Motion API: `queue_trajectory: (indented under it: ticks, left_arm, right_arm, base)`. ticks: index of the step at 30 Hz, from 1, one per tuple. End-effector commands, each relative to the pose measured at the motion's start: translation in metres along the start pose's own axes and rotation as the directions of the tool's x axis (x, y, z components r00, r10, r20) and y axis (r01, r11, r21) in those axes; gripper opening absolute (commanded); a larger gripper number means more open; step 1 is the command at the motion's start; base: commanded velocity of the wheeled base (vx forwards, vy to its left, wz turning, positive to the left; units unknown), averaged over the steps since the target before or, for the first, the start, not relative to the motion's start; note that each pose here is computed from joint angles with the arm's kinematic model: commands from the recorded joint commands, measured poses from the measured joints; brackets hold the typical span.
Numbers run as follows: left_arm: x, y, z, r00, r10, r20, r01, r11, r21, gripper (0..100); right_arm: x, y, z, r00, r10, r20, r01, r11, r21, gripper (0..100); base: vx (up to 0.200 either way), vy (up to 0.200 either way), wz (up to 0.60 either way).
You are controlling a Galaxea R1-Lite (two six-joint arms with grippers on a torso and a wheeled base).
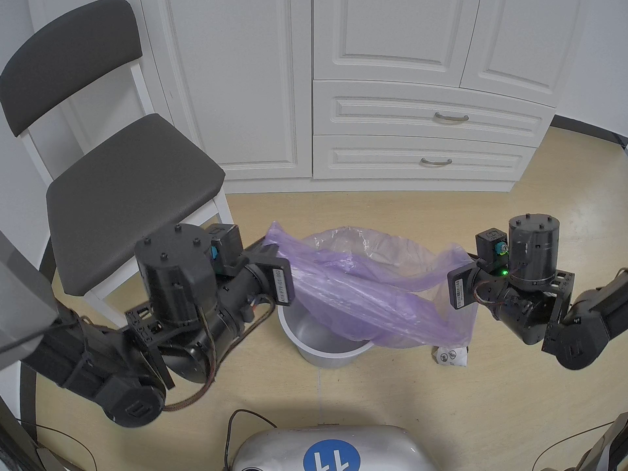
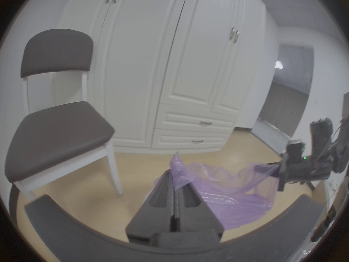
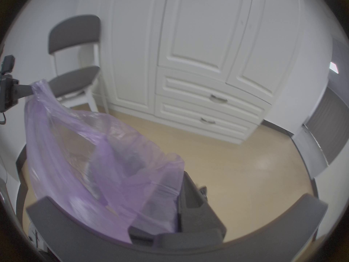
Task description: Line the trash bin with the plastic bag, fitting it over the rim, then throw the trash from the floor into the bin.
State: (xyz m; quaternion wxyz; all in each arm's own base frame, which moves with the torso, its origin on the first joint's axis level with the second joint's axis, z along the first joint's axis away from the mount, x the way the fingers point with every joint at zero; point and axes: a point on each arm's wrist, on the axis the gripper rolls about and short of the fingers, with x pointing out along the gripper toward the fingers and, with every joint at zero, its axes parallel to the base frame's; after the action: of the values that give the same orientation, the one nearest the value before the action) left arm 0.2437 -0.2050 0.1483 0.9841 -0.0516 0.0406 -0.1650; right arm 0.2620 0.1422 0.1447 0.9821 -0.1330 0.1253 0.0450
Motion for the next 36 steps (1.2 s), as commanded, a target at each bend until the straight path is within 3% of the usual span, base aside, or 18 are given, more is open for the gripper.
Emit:
queue_trajectory:
  ticks: [1, 8, 10, 16, 20, 29, 36]
  left_arm:
    - [-0.016, -0.038, -0.028, 0.981, -0.191, 0.018, 0.191, 0.982, -0.008, 0]
    - [-0.008, -0.041, -0.039, 0.981, -0.192, 0.006, 0.192, 0.981, -0.007, 0]
    - [-0.006, -0.042, -0.042, 0.981, -0.193, 0.008, 0.193, 0.981, -0.008, 0]
    - [0.029, -0.043, -0.066, 0.984, -0.152, 0.091, 0.155, 0.987, -0.030, 0]
    - [0.031, -0.035, -0.061, 0.986, -0.129, 0.107, 0.131, 0.991, -0.009, 0]
    - [0.037, -0.021, -0.053, 0.987, -0.094, 0.128, 0.096, 0.995, -0.011, 0]
    - [0.045, -0.009, -0.052, 0.989, -0.052, 0.137, 0.052, 0.999, 0.004, 0]
  right_arm:
    - [-0.014, 0.015, -0.031, 0.977, 0.207, 0.056, -0.200, 0.974, -0.107, 0]
    - [-0.011, 0.030, -0.040, 0.927, 0.369, 0.072, -0.360, 0.926, -0.110, 0]
    - [-0.009, 0.032, -0.041, 0.925, 0.372, 0.074, -0.364, 0.926, -0.103, 0]
    - [0.006, 0.054, -0.046, 0.903, 0.385, 0.191, -0.386, 0.922, -0.030, 0]
    - [0.019, 0.063, -0.048, 0.889, 0.374, 0.263, -0.388, 0.922, 0.001, 0]
    - [0.034, 0.073, -0.054, 0.887, 0.377, 0.267, -0.403, 0.914, 0.049, 0]
    - [0.041, 0.085, -0.046, 0.866, 0.381, 0.325, -0.445, 0.883, 0.151, 0]
  base:
    - [0.000, 0.000, 0.00]
    - [0.000, 0.000, 0.00]
    - [0.000, 0.000, 0.00]
    - [0.000, 0.000, 0.00]
    - [0.000, 0.000, 0.00]
    - [0.000, 0.000, 0.00]
    - [0.000, 0.000, 0.00]
